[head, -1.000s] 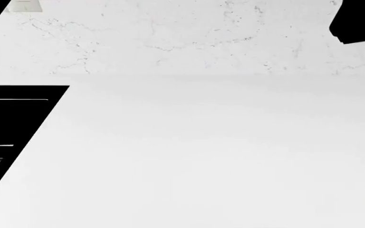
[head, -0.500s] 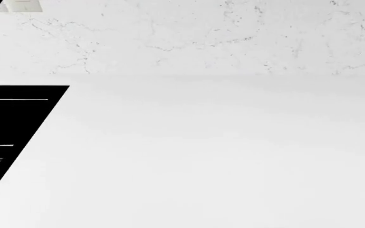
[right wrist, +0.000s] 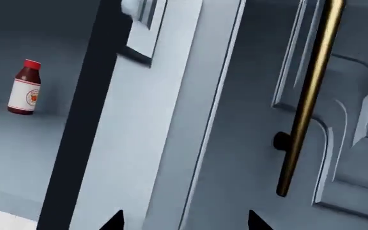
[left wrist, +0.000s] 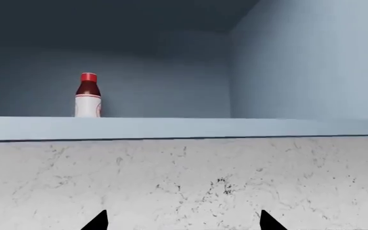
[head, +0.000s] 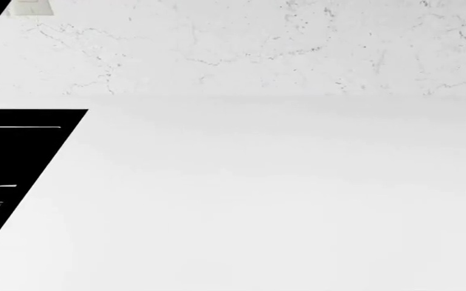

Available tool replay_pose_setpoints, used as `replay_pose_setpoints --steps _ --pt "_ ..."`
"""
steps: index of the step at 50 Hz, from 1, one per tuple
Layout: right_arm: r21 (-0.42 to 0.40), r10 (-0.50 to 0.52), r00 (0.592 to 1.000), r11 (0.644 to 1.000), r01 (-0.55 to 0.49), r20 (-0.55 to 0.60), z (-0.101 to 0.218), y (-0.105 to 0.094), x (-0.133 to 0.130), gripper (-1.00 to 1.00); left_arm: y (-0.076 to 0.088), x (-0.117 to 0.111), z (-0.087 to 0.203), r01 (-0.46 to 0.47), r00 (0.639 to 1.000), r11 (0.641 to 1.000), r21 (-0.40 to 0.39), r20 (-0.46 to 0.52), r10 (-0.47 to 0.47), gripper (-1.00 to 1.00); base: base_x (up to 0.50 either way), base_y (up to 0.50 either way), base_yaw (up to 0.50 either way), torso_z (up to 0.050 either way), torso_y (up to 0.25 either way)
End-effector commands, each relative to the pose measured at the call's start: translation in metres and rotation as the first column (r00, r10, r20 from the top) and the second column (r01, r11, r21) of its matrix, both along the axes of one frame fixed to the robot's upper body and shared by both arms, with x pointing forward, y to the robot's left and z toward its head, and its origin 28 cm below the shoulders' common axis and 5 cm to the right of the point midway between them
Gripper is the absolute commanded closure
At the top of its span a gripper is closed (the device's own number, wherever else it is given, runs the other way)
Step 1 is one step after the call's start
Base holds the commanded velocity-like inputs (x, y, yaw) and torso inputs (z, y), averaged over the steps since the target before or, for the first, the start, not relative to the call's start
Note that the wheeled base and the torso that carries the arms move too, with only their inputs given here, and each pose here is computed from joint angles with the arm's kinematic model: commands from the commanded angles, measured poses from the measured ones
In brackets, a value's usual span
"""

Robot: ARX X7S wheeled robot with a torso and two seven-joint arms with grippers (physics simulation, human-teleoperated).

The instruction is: Pick and place the shaker into the drawer. Then close the cabinet.

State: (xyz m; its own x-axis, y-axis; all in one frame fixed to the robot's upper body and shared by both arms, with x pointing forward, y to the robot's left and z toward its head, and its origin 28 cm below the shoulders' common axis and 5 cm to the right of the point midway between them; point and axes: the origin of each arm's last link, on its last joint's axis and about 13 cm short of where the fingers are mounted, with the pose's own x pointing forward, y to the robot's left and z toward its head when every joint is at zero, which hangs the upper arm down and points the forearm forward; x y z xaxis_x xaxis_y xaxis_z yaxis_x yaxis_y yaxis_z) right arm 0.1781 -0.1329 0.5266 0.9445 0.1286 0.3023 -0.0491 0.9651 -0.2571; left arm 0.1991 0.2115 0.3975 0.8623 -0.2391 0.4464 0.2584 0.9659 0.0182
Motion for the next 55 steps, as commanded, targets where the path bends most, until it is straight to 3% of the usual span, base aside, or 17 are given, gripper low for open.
replay_pose_setpoints --steps 1,13,24,38,45,51,55 --pt "0.177 0.043 0.993 0.982 -0.062 0.105 0.044 0.030 0.036 -1.00 0.004 0.002 -0.006 -0.003 1.000 1.000 -0.014 -0.011 0.003 -1.00 0.02 0.00 0.01 0.000 0.000" --pt "0.214 0.073 0.997 0.974 -0.078 0.029 0.052 0.049 0.095 -1.00 0.017 0.004 -0.017 -0.034 0.999 0.999 -0.035 -0.027 0.033 -1.00 0.02 0.00 0.02 0.005 0.000" --pt "0.190 0.131 0.991 0.974 -0.127 -0.010 0.039 0.071 0.112 -1.00 0.025 0.007 -0.021 -0.053 0.998 0.998 -0.043 -0.035 0.051 -1.00 0.04 0.02 0.04 0.011 0.000" --pt "0.211 -0.047 0.999 0.977 0.045 0.005 0.036 0.041 0.136 -1.00 0.031 0.011 -0.028 -0.079 0.996 0.996 -0.041 -0.053 0.077 -1.00 0.04 0.02 0.03 0.009 0.000" --pt "0.213 -0.047 0.999 0.976 0.041 0.021 0.041 0.037 0.126 -1.00 0.027 0.010 -0.028 -0.067 0.997 0.997 -0.041 -0.051 0.065 -1.00 0.04 0.02 0.04 0.012 0.000" --pt "0.200 0.000 0.995 0.980 -0.019 0.096 0.042 0.047 0.065 -1.00 0.023 0.011 -0.028 -0.051 0.998 0.998 -0.041 -0.047 0.049 -1.00 0.04 0.02 0.04 0.009 0.000" --pt "0.160 0.025 0.992 0.986 -0.045 0.125 0.024 0.054 0.022 -1.00 0.021 0.012 -0.029 -0.044 0.998 0.998 -0.036 -0.044 0.042 -1.00 0.03 0.01 0.03 0.011 0.000"
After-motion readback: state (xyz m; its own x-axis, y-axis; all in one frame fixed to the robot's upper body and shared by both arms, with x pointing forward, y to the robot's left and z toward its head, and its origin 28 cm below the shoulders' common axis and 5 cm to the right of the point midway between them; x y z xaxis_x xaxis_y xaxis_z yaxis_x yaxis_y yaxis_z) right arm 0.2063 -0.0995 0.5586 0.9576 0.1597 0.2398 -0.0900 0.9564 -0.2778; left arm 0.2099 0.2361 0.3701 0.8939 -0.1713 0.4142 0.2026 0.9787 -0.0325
